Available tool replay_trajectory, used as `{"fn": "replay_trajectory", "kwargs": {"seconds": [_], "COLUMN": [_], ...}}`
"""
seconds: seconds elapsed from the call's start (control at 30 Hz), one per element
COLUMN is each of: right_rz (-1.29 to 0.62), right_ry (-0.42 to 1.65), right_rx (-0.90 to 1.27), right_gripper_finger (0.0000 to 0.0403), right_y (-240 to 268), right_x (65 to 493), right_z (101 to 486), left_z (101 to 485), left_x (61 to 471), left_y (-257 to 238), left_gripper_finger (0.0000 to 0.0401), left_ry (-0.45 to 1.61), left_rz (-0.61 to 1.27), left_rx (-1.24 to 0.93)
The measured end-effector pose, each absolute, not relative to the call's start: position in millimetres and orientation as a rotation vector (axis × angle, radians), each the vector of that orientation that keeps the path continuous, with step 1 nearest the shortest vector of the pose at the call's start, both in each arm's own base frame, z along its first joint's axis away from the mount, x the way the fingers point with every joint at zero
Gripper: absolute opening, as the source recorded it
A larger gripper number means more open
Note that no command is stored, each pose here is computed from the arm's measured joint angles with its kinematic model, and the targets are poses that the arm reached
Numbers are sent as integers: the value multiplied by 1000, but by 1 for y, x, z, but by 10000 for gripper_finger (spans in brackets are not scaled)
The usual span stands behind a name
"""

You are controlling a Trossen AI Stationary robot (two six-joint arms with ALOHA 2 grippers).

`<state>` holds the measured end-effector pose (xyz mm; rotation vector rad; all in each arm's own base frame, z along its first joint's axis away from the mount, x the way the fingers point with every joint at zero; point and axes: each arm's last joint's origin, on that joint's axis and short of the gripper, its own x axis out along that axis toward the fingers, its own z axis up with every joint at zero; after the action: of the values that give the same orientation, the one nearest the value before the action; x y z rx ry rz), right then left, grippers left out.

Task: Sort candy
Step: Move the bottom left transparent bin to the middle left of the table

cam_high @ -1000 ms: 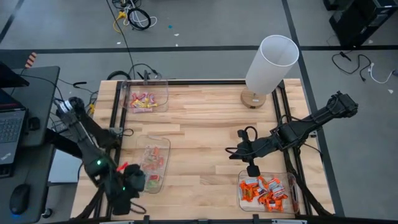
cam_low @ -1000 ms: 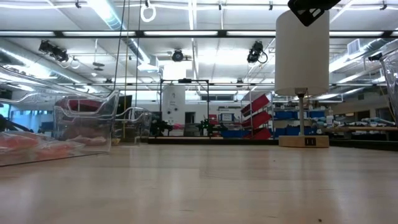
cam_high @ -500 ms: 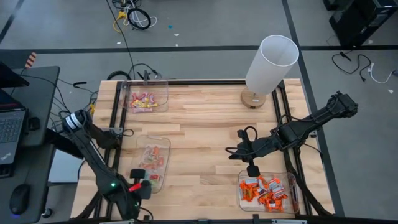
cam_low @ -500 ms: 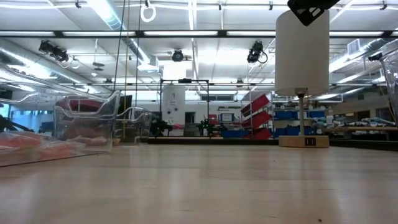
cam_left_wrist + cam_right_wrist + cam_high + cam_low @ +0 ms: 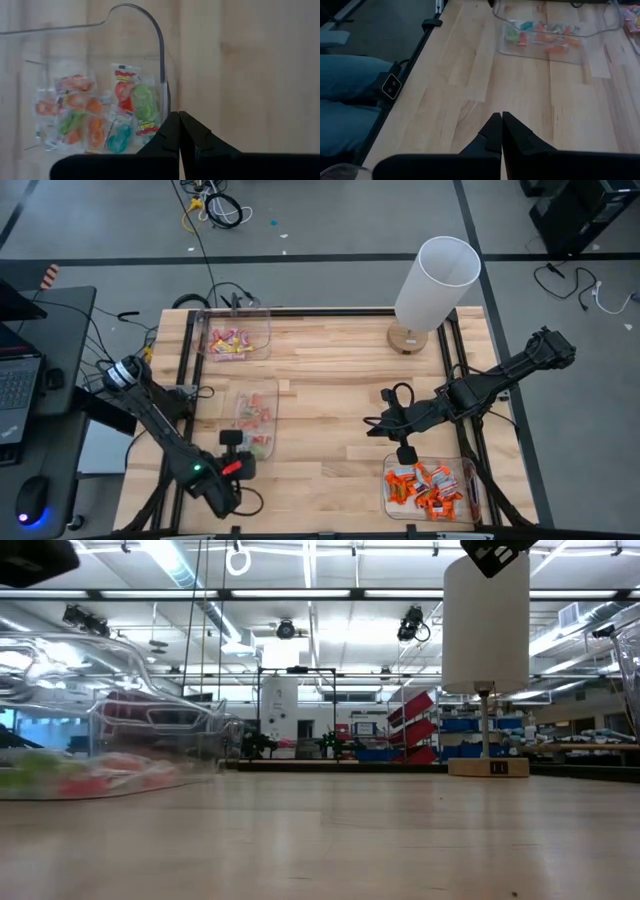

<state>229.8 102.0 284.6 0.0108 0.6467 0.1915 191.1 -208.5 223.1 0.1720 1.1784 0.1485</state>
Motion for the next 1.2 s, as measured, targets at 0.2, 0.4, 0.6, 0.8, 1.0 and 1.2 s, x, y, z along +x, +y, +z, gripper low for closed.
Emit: {"fn": "replay_trajectory", "kwargs": {"seconds": [0.2,0.4,0.6,0.8,1.0,1.2], "right_rz": [190,172,76,11,-15,-22], "right_ry": [646,643,620,608,609,625], "right_rx": [10,-1,-25,-16,-14,-16], "right_gripper_finger": [0,0,0,0,0,0], "right_y": [102,101,99,87,81,79], "right_x": [230,230,231,235,238,237], "right_z": [285,285,285,286,286,284], "left_z": [223,223,227,252,284,315], "left_x": [201,206,205,203,209,229], "left_y": [-196,-187,-188,-191,-177,-129], "left_gripper_finger": [0,0,0,0,0,0], "left_ry": [1183,1192,1168,1077,907,843], "left_rz": [182,225,205,188,325,529], "left_rx": [219,243,221,187,277,235]}}
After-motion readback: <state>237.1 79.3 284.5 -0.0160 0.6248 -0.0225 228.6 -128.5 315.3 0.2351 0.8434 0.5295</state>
